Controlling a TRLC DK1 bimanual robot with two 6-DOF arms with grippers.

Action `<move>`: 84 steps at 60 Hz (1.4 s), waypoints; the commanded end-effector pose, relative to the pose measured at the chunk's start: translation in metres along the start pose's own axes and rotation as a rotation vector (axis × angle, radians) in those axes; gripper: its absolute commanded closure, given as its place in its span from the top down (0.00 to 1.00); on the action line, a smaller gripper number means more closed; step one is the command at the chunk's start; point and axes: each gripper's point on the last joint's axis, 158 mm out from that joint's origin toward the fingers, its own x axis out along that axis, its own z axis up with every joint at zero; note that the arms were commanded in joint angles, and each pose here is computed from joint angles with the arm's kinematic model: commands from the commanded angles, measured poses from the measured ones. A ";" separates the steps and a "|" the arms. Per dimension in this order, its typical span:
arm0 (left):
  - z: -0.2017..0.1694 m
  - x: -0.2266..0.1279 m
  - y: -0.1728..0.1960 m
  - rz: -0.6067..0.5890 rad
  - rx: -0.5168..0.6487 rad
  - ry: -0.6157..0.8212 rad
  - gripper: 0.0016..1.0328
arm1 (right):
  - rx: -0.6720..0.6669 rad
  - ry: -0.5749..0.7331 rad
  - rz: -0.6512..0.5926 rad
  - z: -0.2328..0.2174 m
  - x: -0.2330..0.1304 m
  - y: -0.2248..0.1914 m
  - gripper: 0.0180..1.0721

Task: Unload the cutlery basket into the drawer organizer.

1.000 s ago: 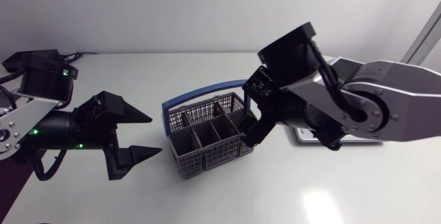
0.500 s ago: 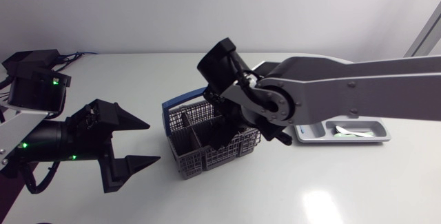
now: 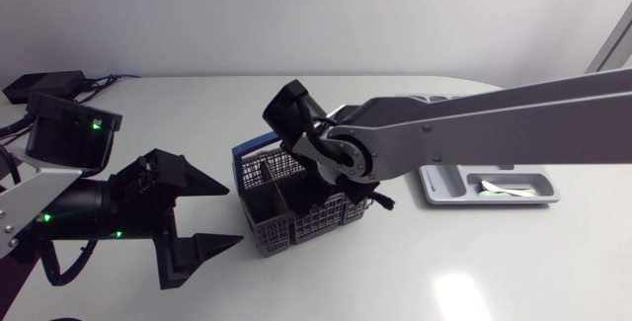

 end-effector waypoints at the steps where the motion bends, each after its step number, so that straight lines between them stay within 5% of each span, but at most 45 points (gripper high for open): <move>1: 0.000 0.001 -0.003 0.002 -0.018 0.000 0.95 | 0.018 0.002 -0.021 0.005 0.002 0.000 0.41; 11: 0.001 0.002 -0.006 -0.008 -0.014 -0.002 0.95 | 0.000 0.006 -0.050 0.005 0.003 0.000 0.26; 37: -0.002 0.005 -0.008 -0.010 -0.012 0.001 0.95 | -0.080 -0.029 -0.076 0.008 0.005 0.009 0.08; 84: -0.001 0.006 -0.011 -0.006 0.006 0.008 0.95 | -0.146 -0.279 -0.101 0.023 -0.062 0.003 0.06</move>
